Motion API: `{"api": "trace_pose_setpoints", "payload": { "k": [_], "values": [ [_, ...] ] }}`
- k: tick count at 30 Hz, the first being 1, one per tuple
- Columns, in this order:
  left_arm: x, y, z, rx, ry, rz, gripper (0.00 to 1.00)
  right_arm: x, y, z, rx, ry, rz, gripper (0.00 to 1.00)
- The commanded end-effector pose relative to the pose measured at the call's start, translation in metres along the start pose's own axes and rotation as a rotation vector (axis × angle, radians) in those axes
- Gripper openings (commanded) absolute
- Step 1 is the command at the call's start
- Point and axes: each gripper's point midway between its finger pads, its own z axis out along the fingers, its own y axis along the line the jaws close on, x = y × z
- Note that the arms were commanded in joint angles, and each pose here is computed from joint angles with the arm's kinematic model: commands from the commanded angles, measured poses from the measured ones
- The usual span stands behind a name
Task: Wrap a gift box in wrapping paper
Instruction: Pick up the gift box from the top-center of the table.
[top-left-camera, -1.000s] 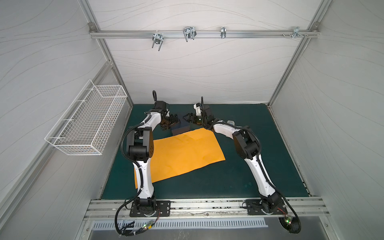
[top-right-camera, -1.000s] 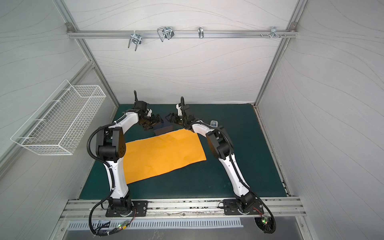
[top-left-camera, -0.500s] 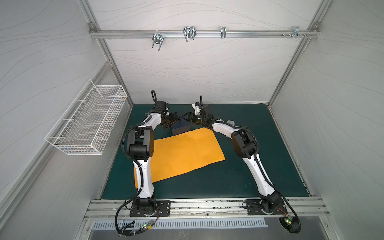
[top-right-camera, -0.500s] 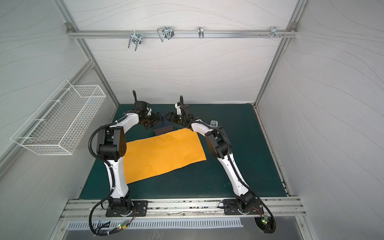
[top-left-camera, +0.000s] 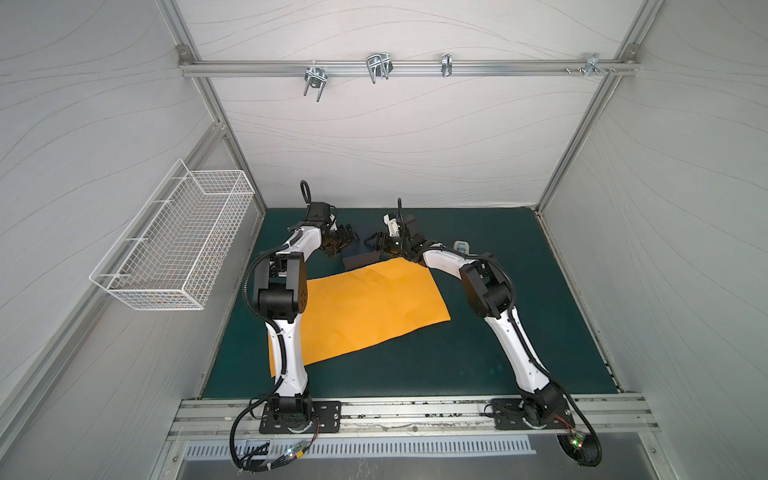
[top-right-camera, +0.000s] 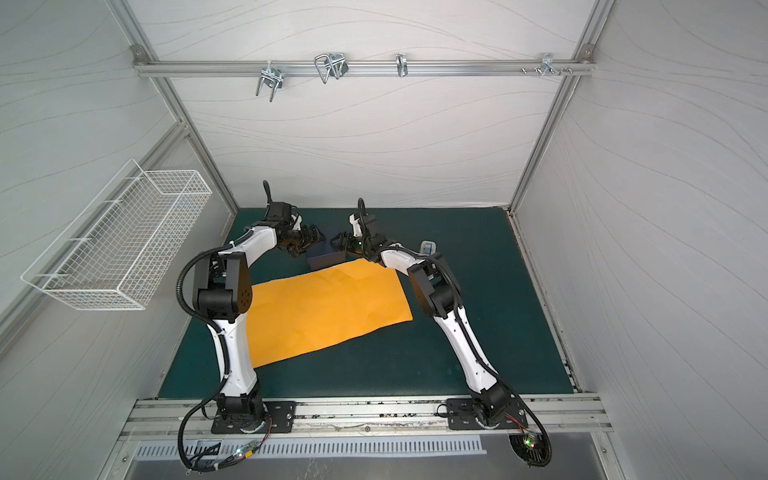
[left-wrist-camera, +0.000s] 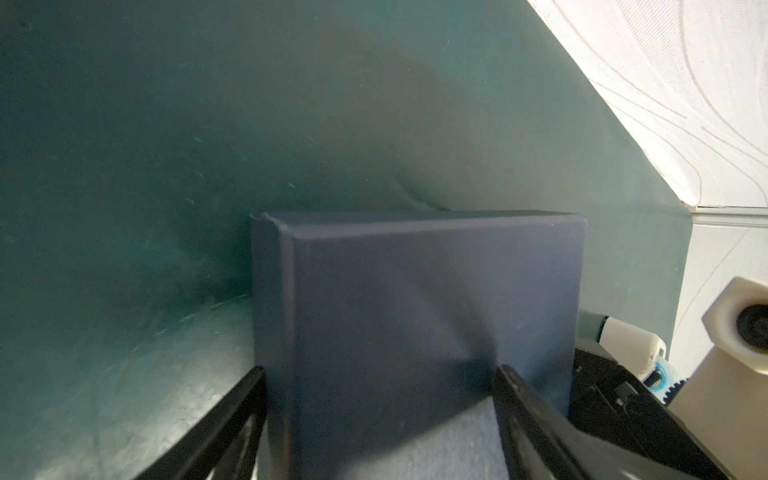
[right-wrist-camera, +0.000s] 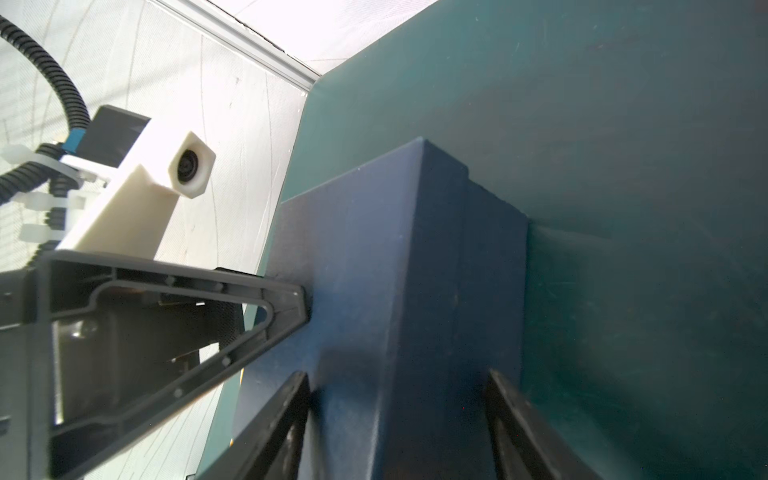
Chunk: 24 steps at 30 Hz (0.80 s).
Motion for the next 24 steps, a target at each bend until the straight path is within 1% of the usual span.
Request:
{"api": "trace_pose_setpoints", "payload": {
  "k": [1, 16, 24],
  "values": [
    [0.01, -0.026, -0.007, 0.056, 0.023, 0.028, 0.84, 0.005, 0.048, -0.005, -0.086, 0.038, -0.033, 0.66],
    [0.01, -0.046, -0.034, 0.074, -0.004, 0.059, 0.84, -0.002, 0.088, -0.02, -0.15, 0.032, -0.082, 0.66],
    [0.017, -0.046, -0.046, 0.065, -0.003, 0.053, 0.84, -0.001, 0.103, -0.031, -0.164, 0.025, -0.094, 0.66]
  ]
}}
